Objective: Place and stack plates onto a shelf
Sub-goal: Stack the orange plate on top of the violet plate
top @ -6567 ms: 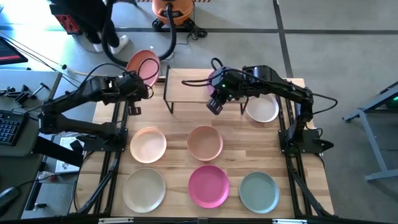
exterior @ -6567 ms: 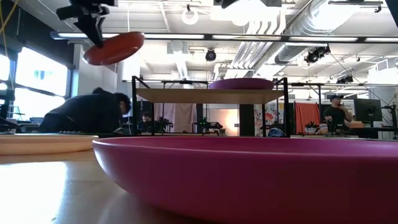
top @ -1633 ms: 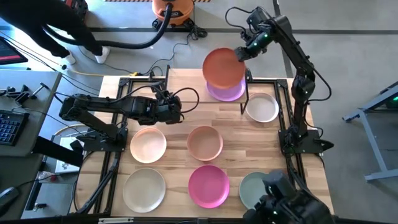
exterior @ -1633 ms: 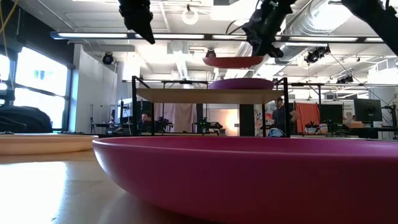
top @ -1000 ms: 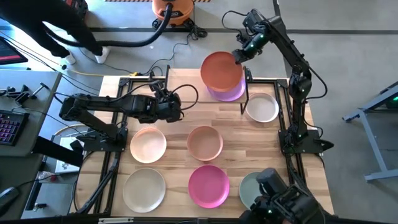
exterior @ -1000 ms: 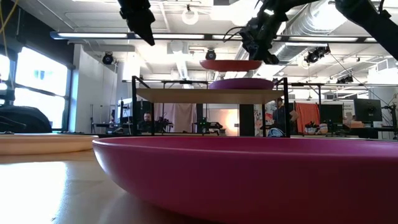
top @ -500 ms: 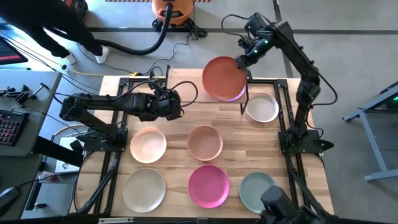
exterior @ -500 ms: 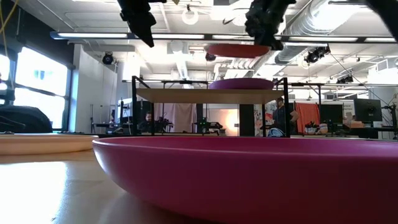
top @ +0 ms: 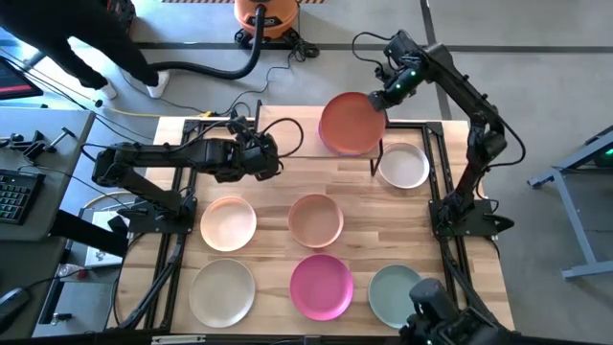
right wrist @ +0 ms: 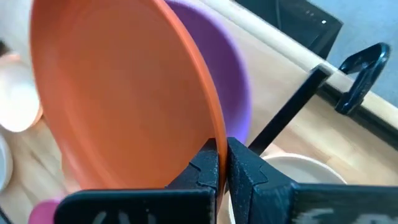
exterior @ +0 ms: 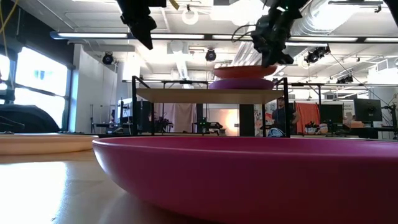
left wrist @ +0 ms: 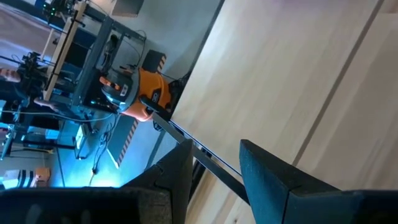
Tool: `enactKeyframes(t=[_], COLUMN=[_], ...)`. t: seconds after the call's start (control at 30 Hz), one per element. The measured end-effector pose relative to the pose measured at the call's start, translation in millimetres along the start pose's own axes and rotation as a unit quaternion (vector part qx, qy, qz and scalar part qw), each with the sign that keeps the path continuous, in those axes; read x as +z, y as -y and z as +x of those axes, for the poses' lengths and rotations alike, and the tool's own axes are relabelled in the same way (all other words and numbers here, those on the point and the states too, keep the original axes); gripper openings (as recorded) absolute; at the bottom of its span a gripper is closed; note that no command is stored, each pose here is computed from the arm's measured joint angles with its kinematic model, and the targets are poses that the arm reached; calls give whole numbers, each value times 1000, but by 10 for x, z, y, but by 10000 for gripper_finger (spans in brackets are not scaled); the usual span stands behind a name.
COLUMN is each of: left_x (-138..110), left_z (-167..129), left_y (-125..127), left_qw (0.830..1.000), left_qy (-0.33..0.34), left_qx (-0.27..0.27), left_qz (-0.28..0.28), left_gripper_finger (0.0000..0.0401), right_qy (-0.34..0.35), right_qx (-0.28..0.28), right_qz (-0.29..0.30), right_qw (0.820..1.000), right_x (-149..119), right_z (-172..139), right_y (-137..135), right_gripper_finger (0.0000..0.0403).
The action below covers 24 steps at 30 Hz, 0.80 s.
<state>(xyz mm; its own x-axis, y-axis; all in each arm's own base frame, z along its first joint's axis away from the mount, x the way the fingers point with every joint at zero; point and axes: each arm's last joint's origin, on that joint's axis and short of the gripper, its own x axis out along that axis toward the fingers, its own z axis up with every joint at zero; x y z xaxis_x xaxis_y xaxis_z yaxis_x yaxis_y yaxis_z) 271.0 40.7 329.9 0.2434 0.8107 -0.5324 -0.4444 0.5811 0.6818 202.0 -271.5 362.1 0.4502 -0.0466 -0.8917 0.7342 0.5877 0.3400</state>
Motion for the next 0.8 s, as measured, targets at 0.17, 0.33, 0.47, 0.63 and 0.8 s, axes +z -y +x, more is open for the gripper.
enactKeyframes(t=[0.17,0.33,0.47,0.63,0.8], left_x=[0,0,0,0,0], left_z=[0,0,1,0,0], left_y=[0,0,1,0,0], left_qw=[1000,1000,1000,1000,1000], left_qy=[0,0,0,0,0], left_qx=[0,-1,-1,-1,-1], left_qz=[0,-1,-1,-1,-1], left_gripper_finger=[122,122,122,122,122], right_qy=[1,0,9,6,7], right_qx=[-4,-3,-1,-1,-25], right_qz=[28,31,25,16,7], right_qw=[1000,1000,1000,1000,1000], right_x=[2,1,21,18,16], right_z=[60,106,123,144,167], right_y=[121,119,72,16,-36], right_gripper_finger=[0,0,0,0,0])
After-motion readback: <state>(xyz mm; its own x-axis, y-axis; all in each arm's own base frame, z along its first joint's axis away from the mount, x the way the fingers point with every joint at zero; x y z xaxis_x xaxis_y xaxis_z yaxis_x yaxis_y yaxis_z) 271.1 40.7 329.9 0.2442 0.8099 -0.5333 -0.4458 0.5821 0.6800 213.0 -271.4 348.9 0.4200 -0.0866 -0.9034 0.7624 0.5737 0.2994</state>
